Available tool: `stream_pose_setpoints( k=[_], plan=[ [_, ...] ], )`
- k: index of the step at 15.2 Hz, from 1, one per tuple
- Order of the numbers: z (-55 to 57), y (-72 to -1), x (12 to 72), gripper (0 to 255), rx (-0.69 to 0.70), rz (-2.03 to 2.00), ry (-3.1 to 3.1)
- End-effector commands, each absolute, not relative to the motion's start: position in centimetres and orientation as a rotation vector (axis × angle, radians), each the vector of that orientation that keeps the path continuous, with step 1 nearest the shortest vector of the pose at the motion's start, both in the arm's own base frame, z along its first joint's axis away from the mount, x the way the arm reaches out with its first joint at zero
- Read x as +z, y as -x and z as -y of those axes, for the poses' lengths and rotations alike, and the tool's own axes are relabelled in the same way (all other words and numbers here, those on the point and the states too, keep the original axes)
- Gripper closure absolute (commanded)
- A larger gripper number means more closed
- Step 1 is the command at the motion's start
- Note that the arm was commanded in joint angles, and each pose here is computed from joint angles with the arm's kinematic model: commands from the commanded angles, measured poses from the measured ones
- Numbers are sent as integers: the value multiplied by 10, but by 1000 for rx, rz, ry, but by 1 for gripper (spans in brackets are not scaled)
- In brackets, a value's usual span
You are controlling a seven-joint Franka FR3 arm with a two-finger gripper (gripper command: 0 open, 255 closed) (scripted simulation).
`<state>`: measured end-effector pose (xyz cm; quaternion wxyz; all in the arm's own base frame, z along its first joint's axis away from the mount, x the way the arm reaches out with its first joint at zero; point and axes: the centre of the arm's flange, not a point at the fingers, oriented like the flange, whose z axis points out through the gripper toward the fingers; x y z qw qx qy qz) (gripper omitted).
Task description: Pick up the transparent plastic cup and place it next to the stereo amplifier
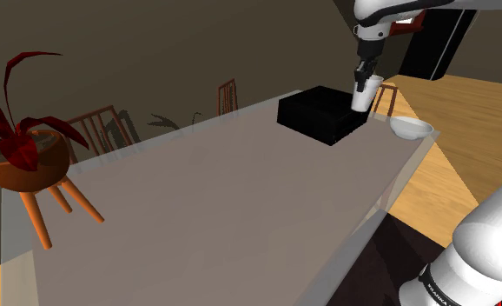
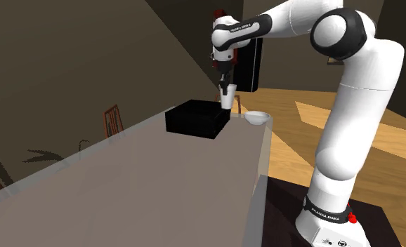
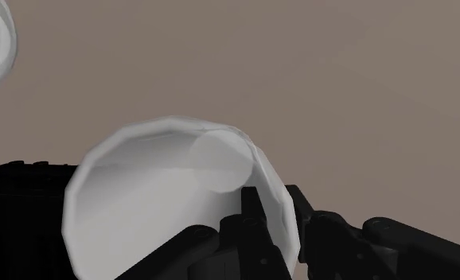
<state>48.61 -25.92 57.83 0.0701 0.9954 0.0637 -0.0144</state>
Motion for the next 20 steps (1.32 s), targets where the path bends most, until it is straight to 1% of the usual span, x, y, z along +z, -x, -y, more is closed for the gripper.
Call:
stream_pose_setpoints(
  k=[1, 6, 20],
  plan=[
    [285, -486, 581, 255, -43, -194, -2994],
    [355, -495, 581, 255, -43, -194, -2994],
    [355, -495, 507, 255, -43, -194, -2994]
  ],
)
